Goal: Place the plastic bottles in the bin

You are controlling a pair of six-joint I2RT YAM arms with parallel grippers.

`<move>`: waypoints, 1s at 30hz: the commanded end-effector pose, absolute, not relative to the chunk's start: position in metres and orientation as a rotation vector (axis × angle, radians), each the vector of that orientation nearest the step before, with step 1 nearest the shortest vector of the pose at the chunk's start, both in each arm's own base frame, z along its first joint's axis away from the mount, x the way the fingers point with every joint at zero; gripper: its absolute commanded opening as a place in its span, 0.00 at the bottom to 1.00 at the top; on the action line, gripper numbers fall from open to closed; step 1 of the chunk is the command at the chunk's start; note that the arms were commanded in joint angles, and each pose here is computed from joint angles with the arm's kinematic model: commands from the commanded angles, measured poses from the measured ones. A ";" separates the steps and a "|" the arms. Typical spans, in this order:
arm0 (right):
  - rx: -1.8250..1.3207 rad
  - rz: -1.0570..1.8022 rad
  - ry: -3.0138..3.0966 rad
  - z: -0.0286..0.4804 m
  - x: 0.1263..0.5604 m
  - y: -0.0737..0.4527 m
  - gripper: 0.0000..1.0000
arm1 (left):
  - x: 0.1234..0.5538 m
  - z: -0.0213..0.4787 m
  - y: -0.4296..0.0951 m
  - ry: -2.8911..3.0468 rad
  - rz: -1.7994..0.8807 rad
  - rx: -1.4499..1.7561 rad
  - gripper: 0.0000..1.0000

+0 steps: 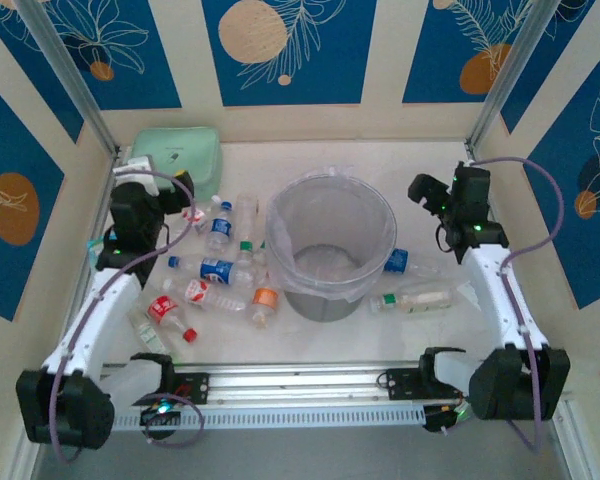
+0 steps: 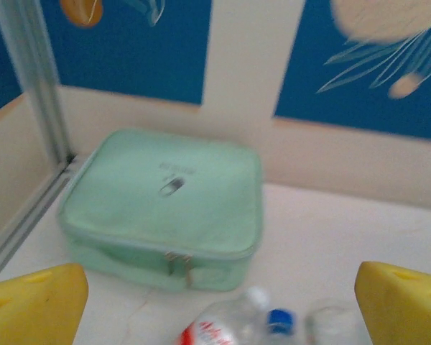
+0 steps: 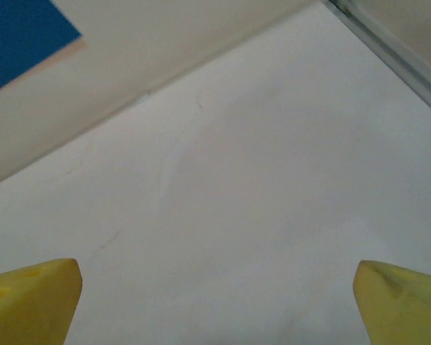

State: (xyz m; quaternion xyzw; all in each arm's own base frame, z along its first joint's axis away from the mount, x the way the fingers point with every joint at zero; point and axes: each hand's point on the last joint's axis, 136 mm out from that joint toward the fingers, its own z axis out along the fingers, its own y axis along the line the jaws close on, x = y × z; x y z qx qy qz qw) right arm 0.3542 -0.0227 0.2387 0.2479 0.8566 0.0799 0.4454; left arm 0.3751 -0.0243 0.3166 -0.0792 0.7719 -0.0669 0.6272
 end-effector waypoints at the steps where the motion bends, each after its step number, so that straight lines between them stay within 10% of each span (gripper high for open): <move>1: 1.038 0.079 2.531 0.162 0.242 -0.024 0.94 | 0.342 0.307 -0.067 1.965 -0.458 -0.175 0.92; 7: 1.216 0.224 2.615 0.136 0.196 -0.005 0.82 | 0.317 0.352 -0.128 1.940 -0.612 0.002 0.82; 30: 1.428 0.519 2.660 0.040 0.209 0.014 0.87 | 0.302 0.307 -0.269 2.083 -0.759 0.328 0.72</move>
